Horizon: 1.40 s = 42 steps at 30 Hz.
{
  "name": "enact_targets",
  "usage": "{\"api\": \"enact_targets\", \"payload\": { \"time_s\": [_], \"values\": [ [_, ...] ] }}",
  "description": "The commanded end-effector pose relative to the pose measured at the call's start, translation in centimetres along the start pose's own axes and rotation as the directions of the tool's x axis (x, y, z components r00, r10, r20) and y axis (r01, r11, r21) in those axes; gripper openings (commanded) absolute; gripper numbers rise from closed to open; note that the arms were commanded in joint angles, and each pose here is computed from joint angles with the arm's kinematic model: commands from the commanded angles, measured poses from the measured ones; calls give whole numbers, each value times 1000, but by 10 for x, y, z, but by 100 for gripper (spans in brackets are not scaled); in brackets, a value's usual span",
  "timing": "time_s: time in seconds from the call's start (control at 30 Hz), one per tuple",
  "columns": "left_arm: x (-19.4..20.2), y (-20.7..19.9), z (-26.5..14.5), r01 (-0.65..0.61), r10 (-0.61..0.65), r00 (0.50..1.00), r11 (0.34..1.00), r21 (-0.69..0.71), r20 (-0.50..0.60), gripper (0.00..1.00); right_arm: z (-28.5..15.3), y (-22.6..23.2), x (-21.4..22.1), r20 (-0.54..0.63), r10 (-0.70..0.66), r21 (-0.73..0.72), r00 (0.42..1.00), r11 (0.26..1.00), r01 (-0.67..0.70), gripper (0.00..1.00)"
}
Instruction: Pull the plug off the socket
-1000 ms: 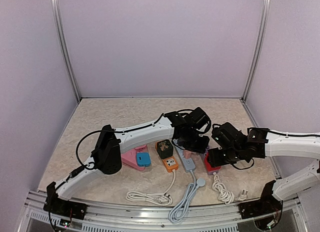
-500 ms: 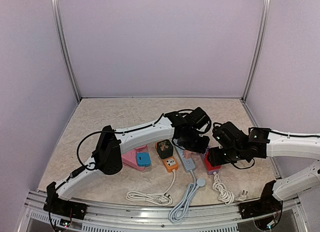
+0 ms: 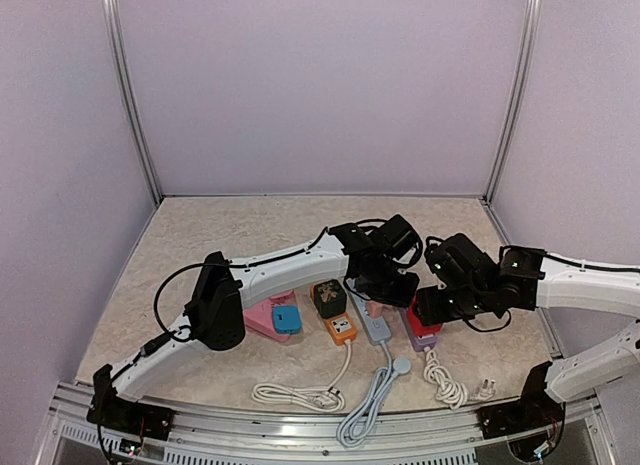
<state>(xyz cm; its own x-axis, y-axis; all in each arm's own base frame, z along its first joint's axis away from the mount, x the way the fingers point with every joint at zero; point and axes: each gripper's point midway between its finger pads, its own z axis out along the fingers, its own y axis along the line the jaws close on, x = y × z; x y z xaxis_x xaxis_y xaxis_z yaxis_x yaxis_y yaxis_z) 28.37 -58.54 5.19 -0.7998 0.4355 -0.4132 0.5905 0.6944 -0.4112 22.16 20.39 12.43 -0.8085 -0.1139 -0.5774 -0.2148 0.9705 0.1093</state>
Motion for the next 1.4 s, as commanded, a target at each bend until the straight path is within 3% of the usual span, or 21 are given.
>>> {"api": "enact_targets", "payload": {
  "time_s": [0.0,0.37,0.63,0.83,0.97,1.13,1.37],
  "values": [
    [82,58,61,23,-57,971,989,-147,-232,3,-15,20,-27,80,43,-82,996,996,-36,31],
    [65,49,45,27,-51,979,992,-126,-196,3,-25,-21,-5,30,81,39,996,996,-82,33],
    [1,26,-8,22,-24,999,998,-58,-25,4,-32,-64,-21,81,177,109,981,977,-185,34],
    [-51,-4,-71,-51,51,988,999,-6,143,4,-30,-76,-67,194,254,34,948,964,-265,34],
    [-63,-12,-103,-66,68,979,998,-15,192,4,-27,-81,-94,247,289,-22,925,956,-293,34],
    [-63,0,-136,-20,29,978,999,-47,207,2,-16,-87,-123,281,320,-87,905,947,-308,34],
    [-44,49,-187,135,-113,968,987,-84,224,0,10,-86,-167,317,393,-271,863,910,-315,33]
  ]
}}
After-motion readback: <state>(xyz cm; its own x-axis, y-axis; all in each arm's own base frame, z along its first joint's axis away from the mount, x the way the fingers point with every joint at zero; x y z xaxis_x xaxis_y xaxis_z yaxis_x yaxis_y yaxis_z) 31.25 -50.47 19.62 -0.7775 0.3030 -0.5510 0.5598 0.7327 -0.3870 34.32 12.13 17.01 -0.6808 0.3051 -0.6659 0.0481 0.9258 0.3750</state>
